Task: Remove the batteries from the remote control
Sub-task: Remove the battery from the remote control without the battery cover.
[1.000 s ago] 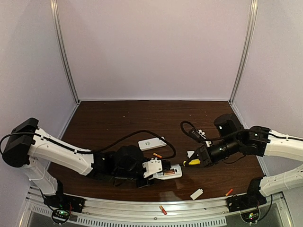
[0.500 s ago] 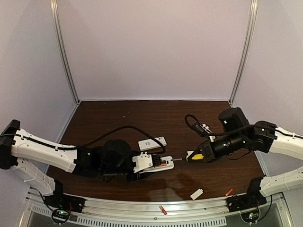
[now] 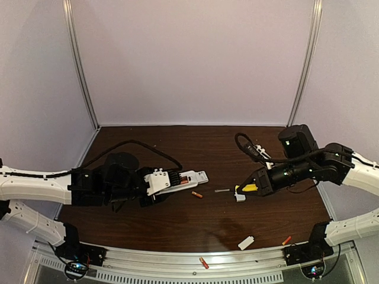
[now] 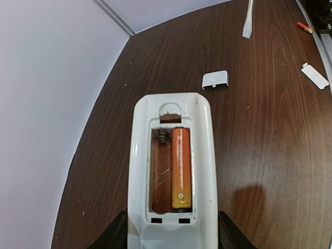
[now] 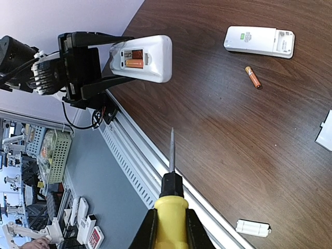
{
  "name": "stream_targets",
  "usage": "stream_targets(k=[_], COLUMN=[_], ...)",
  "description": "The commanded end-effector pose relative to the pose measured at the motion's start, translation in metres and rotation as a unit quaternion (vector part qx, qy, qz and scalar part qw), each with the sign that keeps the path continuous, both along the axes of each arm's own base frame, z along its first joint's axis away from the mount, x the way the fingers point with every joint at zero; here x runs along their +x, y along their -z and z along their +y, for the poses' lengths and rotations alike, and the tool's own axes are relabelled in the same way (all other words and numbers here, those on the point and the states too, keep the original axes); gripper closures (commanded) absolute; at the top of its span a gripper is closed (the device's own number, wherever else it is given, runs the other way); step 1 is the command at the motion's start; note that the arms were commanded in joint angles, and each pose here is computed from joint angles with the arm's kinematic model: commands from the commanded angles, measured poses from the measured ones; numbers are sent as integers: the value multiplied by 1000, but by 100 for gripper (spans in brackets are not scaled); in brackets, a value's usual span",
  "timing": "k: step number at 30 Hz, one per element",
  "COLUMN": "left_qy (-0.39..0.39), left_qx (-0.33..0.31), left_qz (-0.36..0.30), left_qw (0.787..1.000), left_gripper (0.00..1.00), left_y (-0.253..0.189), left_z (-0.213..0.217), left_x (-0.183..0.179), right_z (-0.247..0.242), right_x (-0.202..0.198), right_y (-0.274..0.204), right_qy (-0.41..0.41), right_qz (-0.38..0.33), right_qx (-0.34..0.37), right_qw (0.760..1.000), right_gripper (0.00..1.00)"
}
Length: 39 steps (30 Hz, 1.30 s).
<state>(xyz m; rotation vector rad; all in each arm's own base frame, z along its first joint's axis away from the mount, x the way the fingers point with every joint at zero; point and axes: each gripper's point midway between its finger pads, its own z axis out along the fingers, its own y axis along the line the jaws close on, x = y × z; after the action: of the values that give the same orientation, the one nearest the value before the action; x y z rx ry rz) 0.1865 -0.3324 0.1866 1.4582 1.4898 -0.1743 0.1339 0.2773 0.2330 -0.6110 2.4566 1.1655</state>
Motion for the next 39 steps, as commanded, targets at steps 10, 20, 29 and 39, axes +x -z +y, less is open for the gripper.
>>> stream_targets(k=[10, 20, 29, 39], left_qy=[54, 82, 138, 199], left_qx=[5, -13, -38, 5], left_qz=[-69, -16, 0, -49], left_qw=[996, 996, 990, 979], left_gripper=[100, 100, 100, 100], left_y=[-57, -53, -49, -47], left_z=[20, 23, 13, 9], left_x=[28, 50, 36, 26], right_z=[-1, 11, 22, 52], right_x=[15, 24, 20, 14], right_y=[-36, -54, -57, -54], right_qy=[-4, -14, -36, -90], right_qz=[-67, -94, -115, -129], right_qx=[-11, -16, -33, -46], right_qw=[998, 995, 992, 986], right_gripper=[100, 100, 100, 100])
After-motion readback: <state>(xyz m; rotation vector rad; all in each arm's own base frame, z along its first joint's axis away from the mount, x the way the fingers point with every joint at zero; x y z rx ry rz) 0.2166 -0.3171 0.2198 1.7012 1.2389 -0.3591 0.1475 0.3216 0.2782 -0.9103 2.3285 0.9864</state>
